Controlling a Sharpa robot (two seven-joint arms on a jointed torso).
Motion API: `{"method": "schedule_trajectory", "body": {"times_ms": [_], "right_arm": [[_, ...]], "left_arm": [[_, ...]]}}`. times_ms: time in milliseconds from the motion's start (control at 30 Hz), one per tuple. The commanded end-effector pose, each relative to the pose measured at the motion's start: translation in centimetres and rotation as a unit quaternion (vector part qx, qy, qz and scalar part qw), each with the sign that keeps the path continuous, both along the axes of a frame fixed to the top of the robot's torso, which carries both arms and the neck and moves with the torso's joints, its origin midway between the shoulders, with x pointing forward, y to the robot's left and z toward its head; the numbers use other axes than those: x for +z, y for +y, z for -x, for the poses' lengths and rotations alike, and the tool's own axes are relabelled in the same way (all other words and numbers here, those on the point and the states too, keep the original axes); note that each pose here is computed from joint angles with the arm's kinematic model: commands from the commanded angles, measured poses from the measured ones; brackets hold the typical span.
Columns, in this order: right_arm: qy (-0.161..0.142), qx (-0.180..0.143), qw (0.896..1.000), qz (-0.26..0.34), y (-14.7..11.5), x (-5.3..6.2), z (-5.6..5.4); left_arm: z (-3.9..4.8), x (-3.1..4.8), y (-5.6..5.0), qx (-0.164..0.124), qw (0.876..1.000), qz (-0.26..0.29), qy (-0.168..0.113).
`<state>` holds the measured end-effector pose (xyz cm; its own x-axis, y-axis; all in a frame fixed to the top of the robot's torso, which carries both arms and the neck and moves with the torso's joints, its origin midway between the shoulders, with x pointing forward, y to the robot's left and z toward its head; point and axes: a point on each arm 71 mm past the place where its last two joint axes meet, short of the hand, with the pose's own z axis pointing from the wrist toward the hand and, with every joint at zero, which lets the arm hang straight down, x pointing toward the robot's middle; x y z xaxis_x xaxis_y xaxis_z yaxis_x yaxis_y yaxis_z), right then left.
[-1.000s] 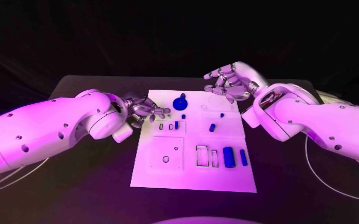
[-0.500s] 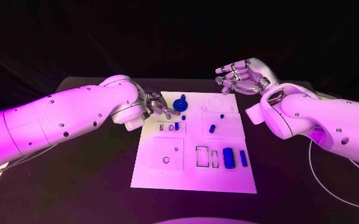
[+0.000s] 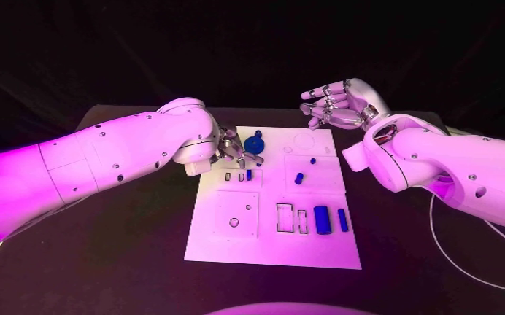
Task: Assemble the parts on the task board
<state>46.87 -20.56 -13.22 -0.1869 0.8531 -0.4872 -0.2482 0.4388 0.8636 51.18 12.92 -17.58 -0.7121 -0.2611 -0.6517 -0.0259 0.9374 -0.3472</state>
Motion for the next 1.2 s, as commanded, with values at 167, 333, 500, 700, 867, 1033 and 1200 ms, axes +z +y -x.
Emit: {"method": "schedule_trajectory", "body": {"times_ms": [167,333,500,700,867,1033,1200], "right_arm": [[0.011,0.006,1.000,-0.010,0.3,-0.1,0.0],[0.014,0.006,1.000,-0.009,0.3,-0.2,0.0],[0.015,0.006,1.000,-0.009,0.3,-0.2,-0.1],[0.017,0.008,1.000,-0.008,0.4,-0.3,-0.2],[0.019,0.009,1.000,-0.008,0.5,-0.3,-0.2],[0.021,0.009,1.000,-0.007,0.5,-0.4,-0.3],[0.021,0.009,1.000,-0.007,0.5,-0.4,-0.3]], "left_arm": [[-0.17,-0.43,0.2,-0.014,0.996,-0.083,0.024],[-0.41,-0.53,-0.1,-0.016,0.996,-0.088,0.026],[-0.67,-0.61,-0.3,-0.015,0.996,-0.088,0.027],[-1.00,-0.73,-0.7,-0.015,0.996,-0.086,0.026],[-1.14,-0.94,-0.8,-0.016,0.995,-0.089,0.029],[-1.23,-1.12,-0.9,-0.018,0.995,-0.094,0.034],[-1.31,-1.25,-0.9,-0.020,0.994,-0.098,0.039]]}}
